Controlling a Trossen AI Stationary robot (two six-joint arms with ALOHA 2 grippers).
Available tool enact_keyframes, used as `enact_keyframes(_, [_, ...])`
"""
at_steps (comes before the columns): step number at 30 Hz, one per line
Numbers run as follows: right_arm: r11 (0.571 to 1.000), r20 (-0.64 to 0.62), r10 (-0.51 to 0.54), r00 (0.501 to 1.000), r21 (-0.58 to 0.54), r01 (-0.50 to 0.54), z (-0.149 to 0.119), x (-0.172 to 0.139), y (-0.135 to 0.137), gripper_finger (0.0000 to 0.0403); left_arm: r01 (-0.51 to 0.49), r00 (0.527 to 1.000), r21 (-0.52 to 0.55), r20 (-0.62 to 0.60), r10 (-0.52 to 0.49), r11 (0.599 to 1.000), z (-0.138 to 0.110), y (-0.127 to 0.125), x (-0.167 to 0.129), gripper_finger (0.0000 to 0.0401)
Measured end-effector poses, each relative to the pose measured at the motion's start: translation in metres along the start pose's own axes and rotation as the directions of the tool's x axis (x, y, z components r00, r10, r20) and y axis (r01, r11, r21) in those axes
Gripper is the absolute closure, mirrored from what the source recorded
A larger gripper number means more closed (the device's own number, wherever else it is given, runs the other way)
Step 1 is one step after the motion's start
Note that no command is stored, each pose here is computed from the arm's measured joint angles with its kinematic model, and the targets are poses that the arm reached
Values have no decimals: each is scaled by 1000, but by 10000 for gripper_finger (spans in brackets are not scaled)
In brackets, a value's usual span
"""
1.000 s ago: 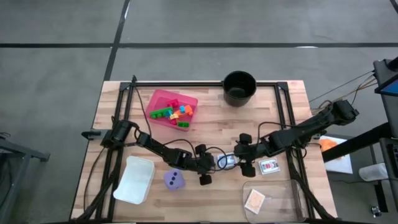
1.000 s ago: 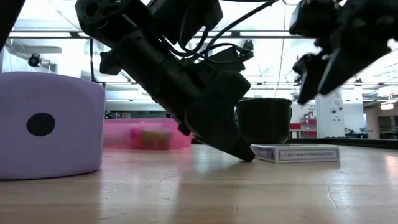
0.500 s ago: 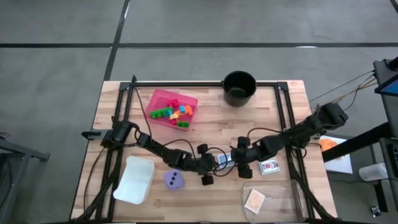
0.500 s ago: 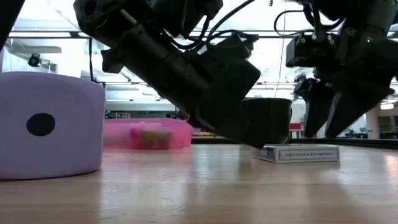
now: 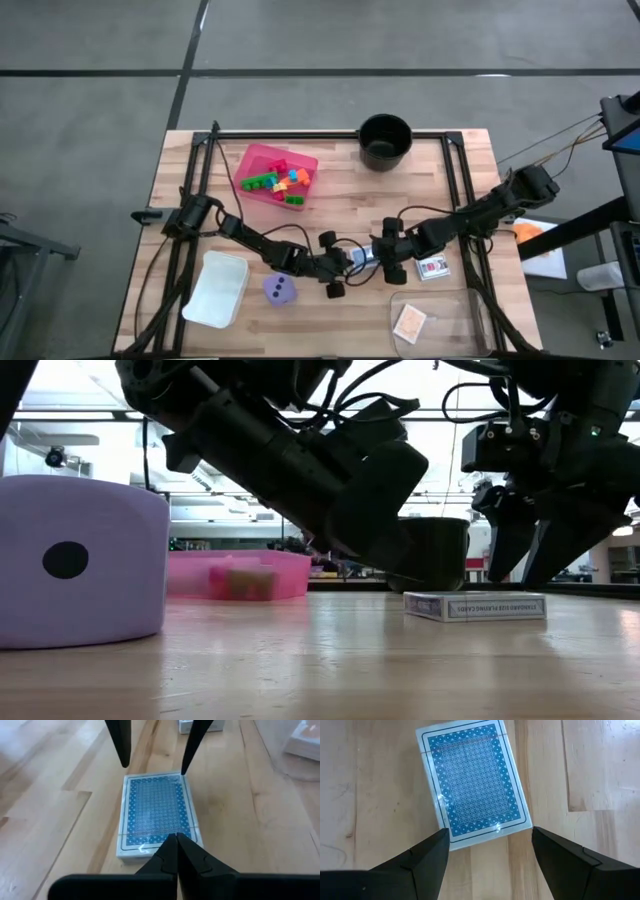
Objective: Pick & Place Toys
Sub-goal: Put the blue deck of cards into the transparent bin
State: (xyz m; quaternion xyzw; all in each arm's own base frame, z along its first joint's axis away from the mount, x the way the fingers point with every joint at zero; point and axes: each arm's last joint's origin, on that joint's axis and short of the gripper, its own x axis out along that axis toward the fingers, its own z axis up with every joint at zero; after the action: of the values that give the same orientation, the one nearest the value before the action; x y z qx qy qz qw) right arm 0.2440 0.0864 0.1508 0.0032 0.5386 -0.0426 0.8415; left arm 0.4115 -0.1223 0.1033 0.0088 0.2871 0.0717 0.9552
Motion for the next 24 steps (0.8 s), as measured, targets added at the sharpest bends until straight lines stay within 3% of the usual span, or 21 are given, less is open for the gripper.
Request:
enact_keyframes(16, [1000,7,-2,1000,0,2,0,-1,0,119,5,996,-80,-94,-13,997,-5,13,6,401])
enact_keyframes(24, [999,70,23,997,44,-26,4,-16,-2,119,-2,993,-96,-118,-10,995,-8,13,5,401])
